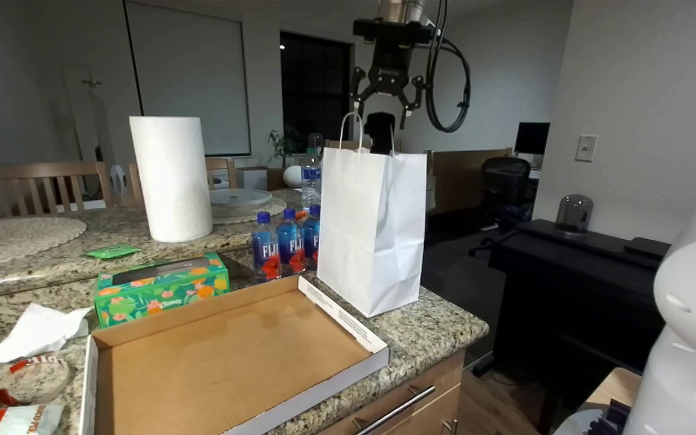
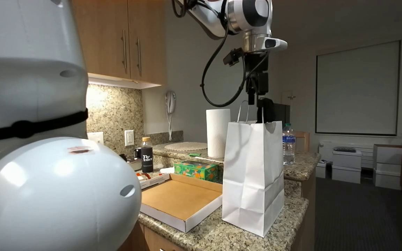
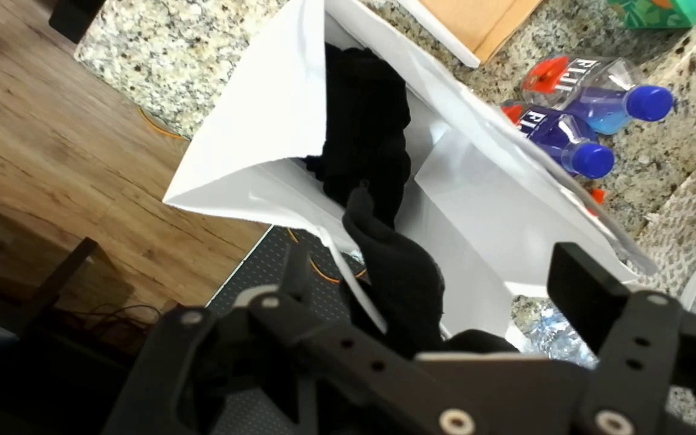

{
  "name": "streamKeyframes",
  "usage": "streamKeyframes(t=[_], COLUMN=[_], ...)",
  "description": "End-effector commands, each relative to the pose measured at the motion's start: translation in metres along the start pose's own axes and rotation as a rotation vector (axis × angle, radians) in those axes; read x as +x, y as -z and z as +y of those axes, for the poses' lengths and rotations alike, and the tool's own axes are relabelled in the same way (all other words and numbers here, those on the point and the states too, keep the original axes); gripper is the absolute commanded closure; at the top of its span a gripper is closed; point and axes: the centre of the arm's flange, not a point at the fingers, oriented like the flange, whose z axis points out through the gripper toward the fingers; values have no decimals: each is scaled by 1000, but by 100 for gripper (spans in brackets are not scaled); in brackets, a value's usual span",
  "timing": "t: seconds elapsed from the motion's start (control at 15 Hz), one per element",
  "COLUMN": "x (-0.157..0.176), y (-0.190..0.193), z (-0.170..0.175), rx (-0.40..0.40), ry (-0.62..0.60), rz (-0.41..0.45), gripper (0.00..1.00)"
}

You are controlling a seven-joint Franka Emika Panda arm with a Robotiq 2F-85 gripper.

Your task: Pick up all the socks from the cover box and put them in the paper bag

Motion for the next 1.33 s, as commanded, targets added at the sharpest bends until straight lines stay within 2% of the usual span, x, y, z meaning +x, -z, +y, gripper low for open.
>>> streamKeyframes(t=[0.0, 0.2, 0.73, 1.27], x=[-2, -1, 12, 26], y=[-6, -16, -11, -28], z=[-11, -19, -24, -20], rx=[6, 31, 145, 146], ry=[-32, -53, -196, -267], rz=[-60, -84, 47, 60], gripper=[0, 0, 0, 0])
